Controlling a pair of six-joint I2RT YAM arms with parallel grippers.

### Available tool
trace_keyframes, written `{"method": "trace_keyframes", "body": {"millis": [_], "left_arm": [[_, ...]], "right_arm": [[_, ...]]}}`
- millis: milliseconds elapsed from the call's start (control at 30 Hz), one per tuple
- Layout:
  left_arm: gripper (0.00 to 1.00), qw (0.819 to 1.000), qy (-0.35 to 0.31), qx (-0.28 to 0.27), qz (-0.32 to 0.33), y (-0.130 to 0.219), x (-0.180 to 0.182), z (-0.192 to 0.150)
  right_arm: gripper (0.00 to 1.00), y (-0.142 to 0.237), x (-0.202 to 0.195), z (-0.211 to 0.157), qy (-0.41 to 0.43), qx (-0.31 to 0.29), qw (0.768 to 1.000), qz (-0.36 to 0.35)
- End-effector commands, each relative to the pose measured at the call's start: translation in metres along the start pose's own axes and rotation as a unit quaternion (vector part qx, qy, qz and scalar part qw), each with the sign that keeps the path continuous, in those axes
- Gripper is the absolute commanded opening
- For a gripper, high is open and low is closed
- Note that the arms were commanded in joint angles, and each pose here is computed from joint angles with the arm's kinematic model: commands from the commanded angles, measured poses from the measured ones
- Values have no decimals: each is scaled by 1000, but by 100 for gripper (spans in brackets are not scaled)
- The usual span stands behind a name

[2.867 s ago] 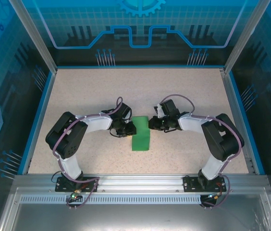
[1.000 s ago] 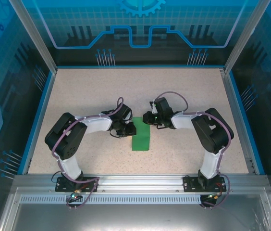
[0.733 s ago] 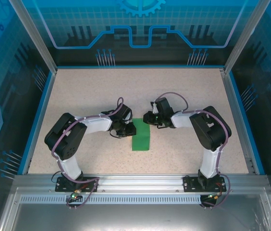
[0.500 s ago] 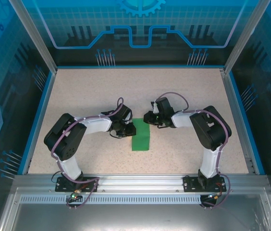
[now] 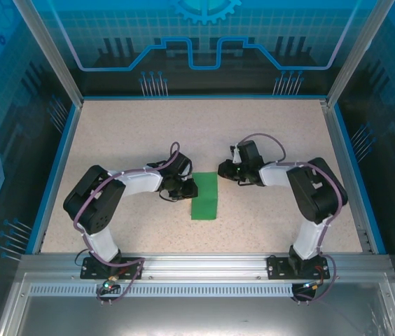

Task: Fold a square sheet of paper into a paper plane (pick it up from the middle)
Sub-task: Fold the square sheet of paper in half at the center of the table.

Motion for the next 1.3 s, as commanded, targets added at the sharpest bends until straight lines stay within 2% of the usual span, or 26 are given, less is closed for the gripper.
{"method": "trace_keyframes", "body": {"millis": [0, 167, 333, 567, 1267], "left_arm": [[20, 987, 30, 70, 143, -10, 73, -42], [20, 987, 29, 72, 143, -13, 73, -41], [20, 987, 25, 73, 141, -14, 71, -39], [20, 986, 26, 74, 145, -14, 74, -41], [20, 984, 26, 81, 157, -17, 81, -44]], "right_arm": [[15, 22, 23, -11, 18, 1, 1000, 25], [16, 34, 60, -49, 38, 31, 997, 59], [16, 31, 76, -82, 58, 75, 993, 64], [15, 24, 68, -109, 56, 100, 992, 59], [16, 18, 48, -150, 54, 155, 985, 58]]}}
Point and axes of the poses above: each hand's point on the last joint's axis, 136 mm out from that joint toward the fingers, its own y axis back along the fingers, its own x axis along the line the jaws close on, z = x × y, the point moved 1 cm from there along y, back along the fingers, and after that the axes turned 8 degrees about y, right-handed, at the moved point
